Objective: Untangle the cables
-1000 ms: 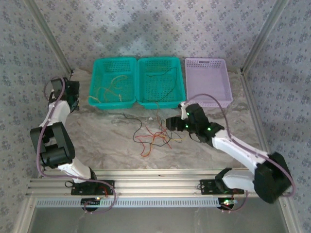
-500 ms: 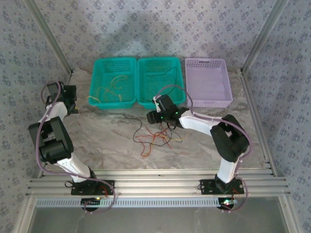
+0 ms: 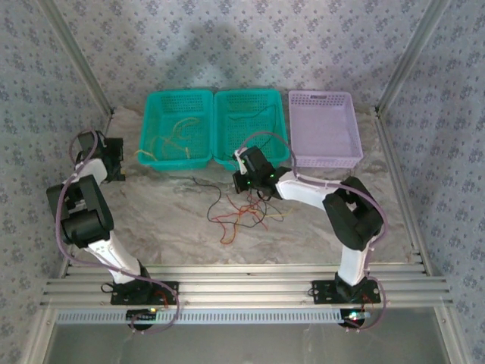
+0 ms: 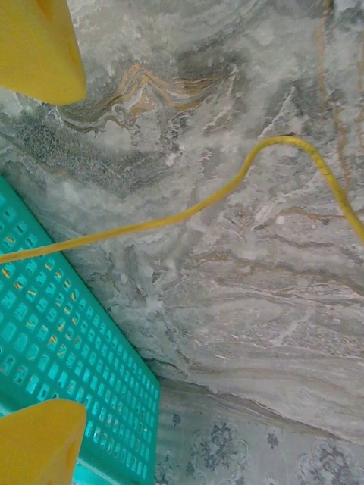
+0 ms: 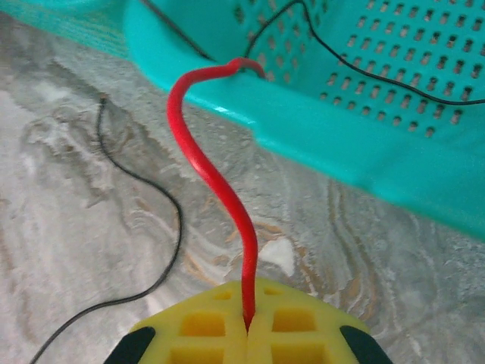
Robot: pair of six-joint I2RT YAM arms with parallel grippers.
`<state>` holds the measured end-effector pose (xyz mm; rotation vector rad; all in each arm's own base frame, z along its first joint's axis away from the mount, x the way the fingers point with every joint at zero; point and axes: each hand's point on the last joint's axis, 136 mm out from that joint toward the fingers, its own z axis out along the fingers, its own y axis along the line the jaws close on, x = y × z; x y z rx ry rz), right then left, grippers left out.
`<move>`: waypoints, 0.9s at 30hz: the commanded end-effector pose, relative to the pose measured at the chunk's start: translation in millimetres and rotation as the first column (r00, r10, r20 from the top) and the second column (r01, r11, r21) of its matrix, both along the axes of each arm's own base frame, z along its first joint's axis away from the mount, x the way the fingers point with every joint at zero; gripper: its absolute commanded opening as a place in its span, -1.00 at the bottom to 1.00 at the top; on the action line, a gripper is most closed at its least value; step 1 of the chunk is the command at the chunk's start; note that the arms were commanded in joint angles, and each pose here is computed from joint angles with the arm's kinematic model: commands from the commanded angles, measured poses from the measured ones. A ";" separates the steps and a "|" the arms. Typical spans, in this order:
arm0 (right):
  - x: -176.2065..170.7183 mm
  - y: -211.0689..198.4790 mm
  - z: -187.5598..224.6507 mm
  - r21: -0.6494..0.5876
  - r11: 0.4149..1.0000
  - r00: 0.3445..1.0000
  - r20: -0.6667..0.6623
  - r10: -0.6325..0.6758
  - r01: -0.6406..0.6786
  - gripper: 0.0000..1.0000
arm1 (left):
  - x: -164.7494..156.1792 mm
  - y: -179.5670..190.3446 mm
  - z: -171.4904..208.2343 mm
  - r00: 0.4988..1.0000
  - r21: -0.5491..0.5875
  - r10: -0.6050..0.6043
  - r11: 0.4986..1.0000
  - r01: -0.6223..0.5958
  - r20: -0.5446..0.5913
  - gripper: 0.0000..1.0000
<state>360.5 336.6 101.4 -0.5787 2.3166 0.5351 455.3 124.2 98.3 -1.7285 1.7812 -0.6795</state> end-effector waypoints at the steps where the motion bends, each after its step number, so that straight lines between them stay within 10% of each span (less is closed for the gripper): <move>1: -14.9 14.7 35.7 0.065 0.995 0.995 0.067 0.077 -0.081 -1.00 | 19.8 -10.3 19.1 0.997 -0.027 -0.040 0.999 0.042 0.068 0.98; 18: -42.4 9.9 92.1 0.146 0.979 0.980 0.160 0.119 -0.143 -1.00 | 40.7 -32.5 -6.7 0.996 -0.089 -0.081 0.992 0.084 0.033 0.37; 27: -52.4 0.8 131.4 0.196 0.969 0.971 0.217 0.106 -0.150 -1.00 | 44.5 -36.1 -11.2 0.994 -0.105 -0.096 0.989 0.101 0.053 -0.36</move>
